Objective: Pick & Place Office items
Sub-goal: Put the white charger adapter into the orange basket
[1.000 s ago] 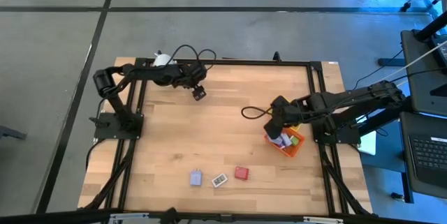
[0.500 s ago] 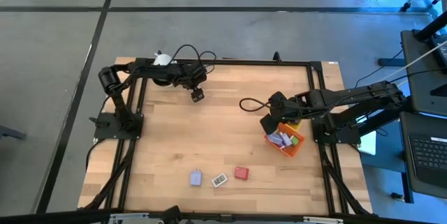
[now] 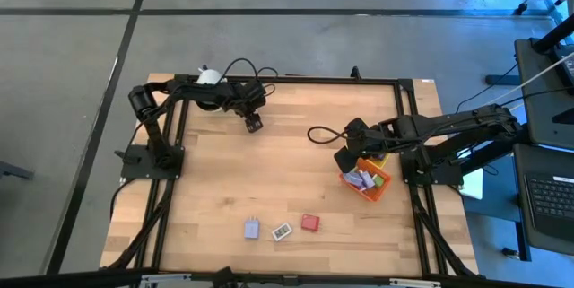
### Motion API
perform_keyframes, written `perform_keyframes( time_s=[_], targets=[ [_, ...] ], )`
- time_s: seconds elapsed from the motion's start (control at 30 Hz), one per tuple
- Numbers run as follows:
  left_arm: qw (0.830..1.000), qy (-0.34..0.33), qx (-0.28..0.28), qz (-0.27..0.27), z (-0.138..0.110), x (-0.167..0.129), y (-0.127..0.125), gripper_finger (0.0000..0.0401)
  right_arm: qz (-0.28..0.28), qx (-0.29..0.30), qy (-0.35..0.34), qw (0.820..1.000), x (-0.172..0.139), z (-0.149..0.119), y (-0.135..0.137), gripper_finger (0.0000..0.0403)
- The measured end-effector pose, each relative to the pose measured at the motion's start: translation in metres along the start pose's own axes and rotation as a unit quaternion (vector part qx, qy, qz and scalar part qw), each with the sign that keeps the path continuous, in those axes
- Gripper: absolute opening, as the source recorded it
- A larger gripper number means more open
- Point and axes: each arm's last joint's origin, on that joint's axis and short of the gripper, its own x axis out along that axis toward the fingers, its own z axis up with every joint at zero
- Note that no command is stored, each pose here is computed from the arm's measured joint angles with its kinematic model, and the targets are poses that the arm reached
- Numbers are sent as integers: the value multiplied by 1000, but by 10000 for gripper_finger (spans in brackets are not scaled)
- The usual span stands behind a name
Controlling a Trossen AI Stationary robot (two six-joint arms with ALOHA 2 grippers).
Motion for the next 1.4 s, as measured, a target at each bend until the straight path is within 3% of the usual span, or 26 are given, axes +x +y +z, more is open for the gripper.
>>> perform_keyframes(
  time_s=[0.07, 0.23, 0.47, 0.67, 0.87, 0.97, 1.07, 1.27, 1.4],
  targets=[
    [1000, -3, -9, -2, 0, -2, -1, 190, 0, 0, 0, 1000, 0, 0, 0, 272],
    [999, -30, -40, -17, 5, -16, -7, 190, 0, -1, 0, 1000, 0, 0, 0, 272],
    [980, -157, -72, -96, 22, -66, -31, 190, -9, -18, -14, 1000, 0, 1, 0, 272],
    [927, -335, -78, -148, 37, -133, -54, 190, -16, -55, -33, 998, 0, 2, 0, 272],
    [847, -470, -115, -218, 40, -187, -79, 190, 0, -148, -83, 985, -1, 8, 8, 272],
    [813, -502, -131, -264, 40, -201, -93, 190, 9, -227, -134, 965, -3, 12, 16, 272],
    [793, -512, -155, -293, 38, -209, -106, 190, 15, -308, -197, 930, -8, 17, 27, 272],
    [784, -498, -205, -308, 30, -214, -128, 190, 10, -429, -333, 840, -24, 24, 51, 272],
    [781, -495, -218, -312, 22, -219, -146, 193, 14, -447, -397, 802, -35, 28, 61, 272]
  ],
)
